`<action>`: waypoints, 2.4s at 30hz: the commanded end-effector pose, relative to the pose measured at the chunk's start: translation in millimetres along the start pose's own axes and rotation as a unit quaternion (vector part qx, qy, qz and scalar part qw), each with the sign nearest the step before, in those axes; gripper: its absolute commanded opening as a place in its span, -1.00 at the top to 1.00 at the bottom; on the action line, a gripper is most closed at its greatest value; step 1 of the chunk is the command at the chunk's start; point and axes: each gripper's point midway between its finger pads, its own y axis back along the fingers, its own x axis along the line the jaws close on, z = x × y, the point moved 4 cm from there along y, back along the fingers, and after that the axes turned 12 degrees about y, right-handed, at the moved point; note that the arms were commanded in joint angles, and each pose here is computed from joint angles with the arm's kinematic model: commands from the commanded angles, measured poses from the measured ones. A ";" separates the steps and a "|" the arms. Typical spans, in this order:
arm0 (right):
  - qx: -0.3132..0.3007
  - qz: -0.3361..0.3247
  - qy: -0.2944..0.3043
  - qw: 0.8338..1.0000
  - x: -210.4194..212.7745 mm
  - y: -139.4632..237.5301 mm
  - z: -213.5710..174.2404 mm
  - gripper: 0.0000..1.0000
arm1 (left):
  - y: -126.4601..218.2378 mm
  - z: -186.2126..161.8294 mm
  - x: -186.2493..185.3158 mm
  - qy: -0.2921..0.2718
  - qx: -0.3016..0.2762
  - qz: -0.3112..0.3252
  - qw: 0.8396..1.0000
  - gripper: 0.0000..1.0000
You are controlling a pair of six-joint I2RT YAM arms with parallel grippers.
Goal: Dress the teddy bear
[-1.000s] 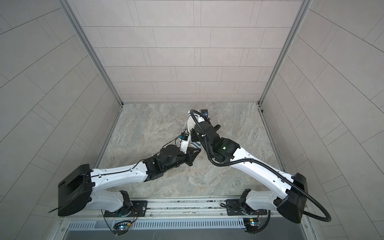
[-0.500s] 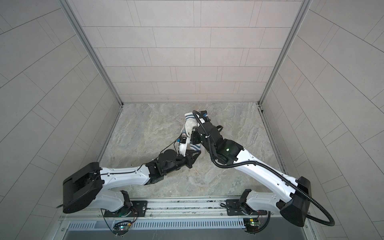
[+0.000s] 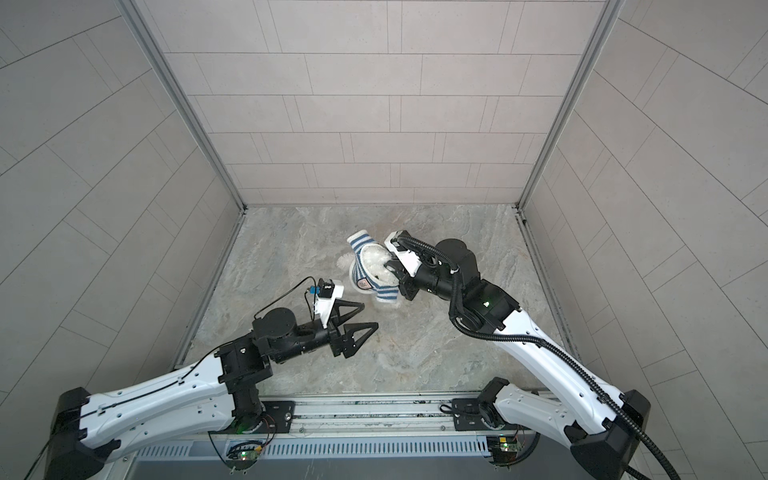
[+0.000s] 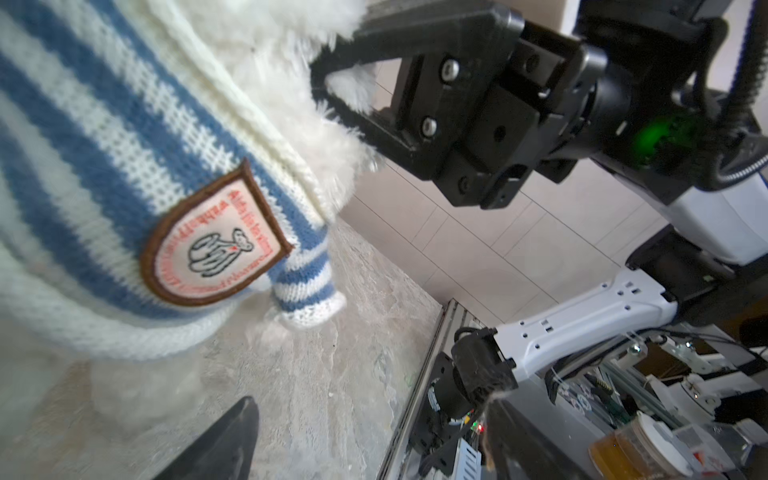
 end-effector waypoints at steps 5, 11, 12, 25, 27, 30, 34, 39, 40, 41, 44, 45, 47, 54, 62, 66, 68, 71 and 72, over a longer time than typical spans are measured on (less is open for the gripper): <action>-0.015 0.138 0.192 0.972 16.5 -0.6 16.9 1.00 | 25.5 29.7 2.5 0.051 0.071 0.025 0.996 -0.15; 0.029 0.155 0.266 0.951 15.4 -3.0 2.3 1.00 | 48.2 78.4 9.6 0.108 0.032 0.038 0.993 -0.25; 0.031 0.158 0.272 0.949 15.4 -3.8 0.9 1.00 | 50.4 80.9 13.9 0.116 0.032 0.051 0.991 -0.28; 0.018 0.183 0.307 0.934 22.7 -8.1 -0.7 1.00 | 35.8 107.6 43.7 0.165 0.018 0.075 0.983 -0.08; 0.018 0.182 0.309 0.933 22.5 -8.9 -1.2 1.00 | 32.5 105.2 46.7 0.174 0.019 0.071 0.982 -0.01; 0.018 0.179 0.312 0.933 22.9 -10.0 -2.5 1.00 | 30.1 101.0 51.7 0.185 0.017 0.069 0.980 0.10; 0.017 0.179 0.311 0.933 23.6 -11.1 -2.9 1.00 | 24.1 96.1 53.7 0.193 0.019 0.064 0.979 0.22; 0.017 0.177 0.307 0.935 22.7 -11.1 -0.4 1.00 | 14.4 80.2 46.8 0.190 0.039 0.063 0.979 0.60; 0.017 0.176 0.307 0.935 22.8 -10.8 0.0 1.00 | 15.2 80.5 47.0 0.191 0.034 0.063 0.979 0.66; 0.017 0.176 0.305 0.936 22.9 -10.9 0.2 1.00 | 15.9 81.1 46.7 0.192 0.029 0.062 0.979 0.71; 0.018 0.170 0.296 0.940 21.3 -10.4 2.4 1.00 | 14.9 78.6 48.7 0.206 0.026 0.058 0.977 0.86; 0.015 0.166 0.294 0.941 21.0 -9.6 3.9 1.00 | 14.7 76.1 51.6 0.210 0.027 0.063 0.975 0.91; 0.003 0.151 0.288 0.946 20.1 -7.5 7.4 1.00 | 15.8 70.7 58.7 0.216 0.029 0.079 0.973 1.00; -0.038 0.095 0.259 0.960 10.6 3.4 17.2 1.00 | 29.2 49.2 88.1 0.241 0.033 0.126 0.962 1.00; -0.072 0.061 0.250 0.964 5.1 12.0 25.2 1.00 | 34.7 30.6 111.4 0.249 0.038 0.156 0.955 1.00; -0.090 0.050 0.234 0.967 2.0 12.9 32.4 1.00 | 35.0 19.7 120.8 0.244 0.051 0.173 0.953 1.00; -0.102 0.039 0.220 0.969 -1.1 13.1 36.7 1.00 | 35.3 13.4 125.7 0.237 0.061 0.182 0.952 1.00; -0.097 0.015 0.189 0.977 -10.0 9.9 38.3 1.00 | 37.2 5.3 131.3 0.225 0.072 0.193 0.952 1.00; -0.093 0.009 0.180 0.979 -12.4 8.9 37.8 1.00 | 38.3 2.2 133.2 0.220 0.076 0.199 0.952 1.00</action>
